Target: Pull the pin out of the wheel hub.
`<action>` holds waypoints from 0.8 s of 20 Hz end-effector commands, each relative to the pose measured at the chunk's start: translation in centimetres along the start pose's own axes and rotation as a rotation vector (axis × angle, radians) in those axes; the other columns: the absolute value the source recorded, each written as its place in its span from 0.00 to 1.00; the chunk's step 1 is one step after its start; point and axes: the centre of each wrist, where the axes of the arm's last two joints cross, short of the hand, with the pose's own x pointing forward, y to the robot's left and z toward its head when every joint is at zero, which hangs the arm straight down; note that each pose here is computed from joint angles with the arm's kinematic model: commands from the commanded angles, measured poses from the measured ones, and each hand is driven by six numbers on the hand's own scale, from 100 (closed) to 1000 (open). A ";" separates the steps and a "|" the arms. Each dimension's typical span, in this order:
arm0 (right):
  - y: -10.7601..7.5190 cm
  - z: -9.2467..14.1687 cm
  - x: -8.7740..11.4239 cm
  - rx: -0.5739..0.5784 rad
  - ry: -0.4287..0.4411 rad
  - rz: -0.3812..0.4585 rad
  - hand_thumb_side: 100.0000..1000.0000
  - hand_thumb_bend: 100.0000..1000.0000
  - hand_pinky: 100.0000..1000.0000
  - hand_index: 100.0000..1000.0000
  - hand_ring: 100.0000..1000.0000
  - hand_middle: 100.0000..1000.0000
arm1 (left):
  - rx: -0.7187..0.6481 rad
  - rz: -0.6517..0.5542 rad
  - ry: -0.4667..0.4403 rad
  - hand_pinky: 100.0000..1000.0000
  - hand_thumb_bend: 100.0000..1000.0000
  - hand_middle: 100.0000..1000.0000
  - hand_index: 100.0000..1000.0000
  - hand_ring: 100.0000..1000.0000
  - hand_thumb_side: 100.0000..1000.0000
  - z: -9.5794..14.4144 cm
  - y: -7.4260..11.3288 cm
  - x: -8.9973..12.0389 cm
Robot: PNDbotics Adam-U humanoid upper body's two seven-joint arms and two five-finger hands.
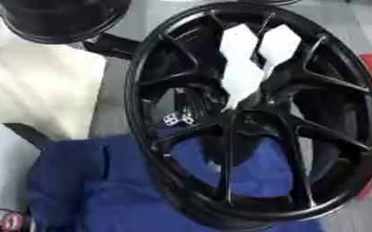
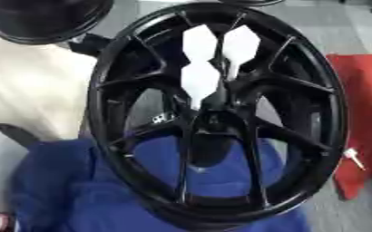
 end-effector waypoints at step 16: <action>-1.0 0.3 0.1 -0.023 0.000 0.025 0.68 0.00 0.71 0.73 0.56 0.63 | -0.417 -0.468 -0.303 0.74 0.53 0.68 0.75 0.71 0.55 -4.3 -0.5 4.7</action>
